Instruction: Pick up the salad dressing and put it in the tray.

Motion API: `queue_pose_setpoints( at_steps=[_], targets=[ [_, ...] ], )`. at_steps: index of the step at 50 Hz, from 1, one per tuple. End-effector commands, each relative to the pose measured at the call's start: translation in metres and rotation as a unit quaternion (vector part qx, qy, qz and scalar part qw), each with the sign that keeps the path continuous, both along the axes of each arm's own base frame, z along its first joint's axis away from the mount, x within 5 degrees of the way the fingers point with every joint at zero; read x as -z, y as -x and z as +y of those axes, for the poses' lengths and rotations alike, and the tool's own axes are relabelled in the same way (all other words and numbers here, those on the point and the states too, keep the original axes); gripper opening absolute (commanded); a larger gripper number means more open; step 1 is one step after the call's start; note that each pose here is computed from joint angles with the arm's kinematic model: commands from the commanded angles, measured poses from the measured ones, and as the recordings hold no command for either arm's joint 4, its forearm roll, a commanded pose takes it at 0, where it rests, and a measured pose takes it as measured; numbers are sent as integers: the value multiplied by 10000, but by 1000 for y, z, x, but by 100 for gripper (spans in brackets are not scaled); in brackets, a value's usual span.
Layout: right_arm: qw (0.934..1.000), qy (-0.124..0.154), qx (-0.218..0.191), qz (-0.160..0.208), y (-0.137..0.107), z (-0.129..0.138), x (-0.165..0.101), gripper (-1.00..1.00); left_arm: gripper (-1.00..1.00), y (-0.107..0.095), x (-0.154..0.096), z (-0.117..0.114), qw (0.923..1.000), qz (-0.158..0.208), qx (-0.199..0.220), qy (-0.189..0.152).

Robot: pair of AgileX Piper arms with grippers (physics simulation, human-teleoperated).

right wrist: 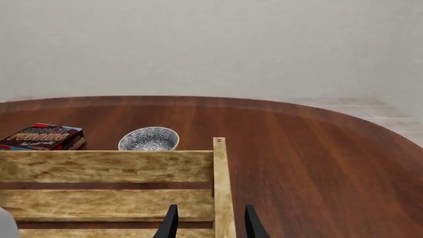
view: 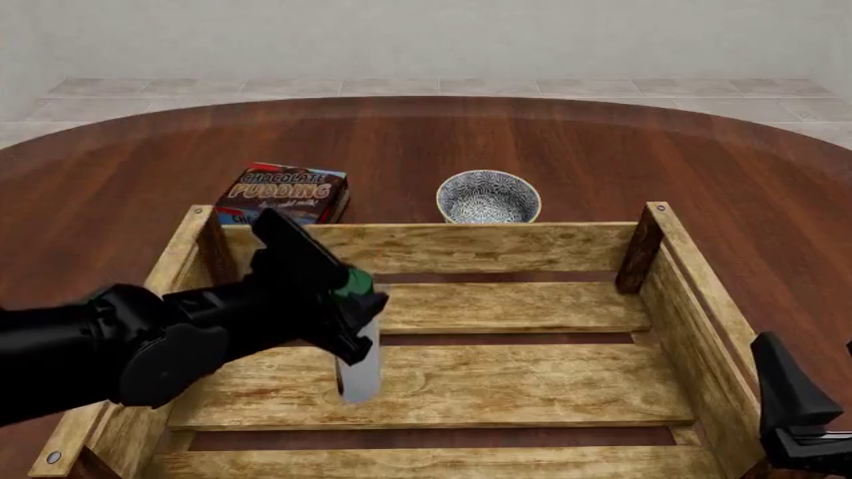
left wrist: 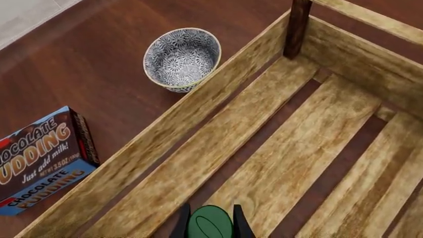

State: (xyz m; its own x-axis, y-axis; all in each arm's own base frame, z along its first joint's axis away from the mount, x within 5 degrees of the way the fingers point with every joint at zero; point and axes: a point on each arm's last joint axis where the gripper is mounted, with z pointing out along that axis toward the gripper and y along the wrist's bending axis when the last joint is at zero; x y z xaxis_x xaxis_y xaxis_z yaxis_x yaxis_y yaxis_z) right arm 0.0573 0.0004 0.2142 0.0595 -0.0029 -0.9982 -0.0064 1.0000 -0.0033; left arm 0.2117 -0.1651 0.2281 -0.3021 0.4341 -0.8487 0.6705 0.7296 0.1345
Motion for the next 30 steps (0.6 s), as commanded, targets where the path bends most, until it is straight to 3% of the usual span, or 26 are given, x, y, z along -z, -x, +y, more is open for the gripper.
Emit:
queue_pose_setpoints(
  at_steps=[1, 30],
  targets=[
    [10000, -2, 9, -4, 0, 0, 1, 100, -100, 0, 4, 0, 10000, -8, 8, -15],
    [10000, -15, 24, -14, 1, 0, 0, 100, -100, 0, 16, 1, 9999, 87, -7, -90]
  ],
)
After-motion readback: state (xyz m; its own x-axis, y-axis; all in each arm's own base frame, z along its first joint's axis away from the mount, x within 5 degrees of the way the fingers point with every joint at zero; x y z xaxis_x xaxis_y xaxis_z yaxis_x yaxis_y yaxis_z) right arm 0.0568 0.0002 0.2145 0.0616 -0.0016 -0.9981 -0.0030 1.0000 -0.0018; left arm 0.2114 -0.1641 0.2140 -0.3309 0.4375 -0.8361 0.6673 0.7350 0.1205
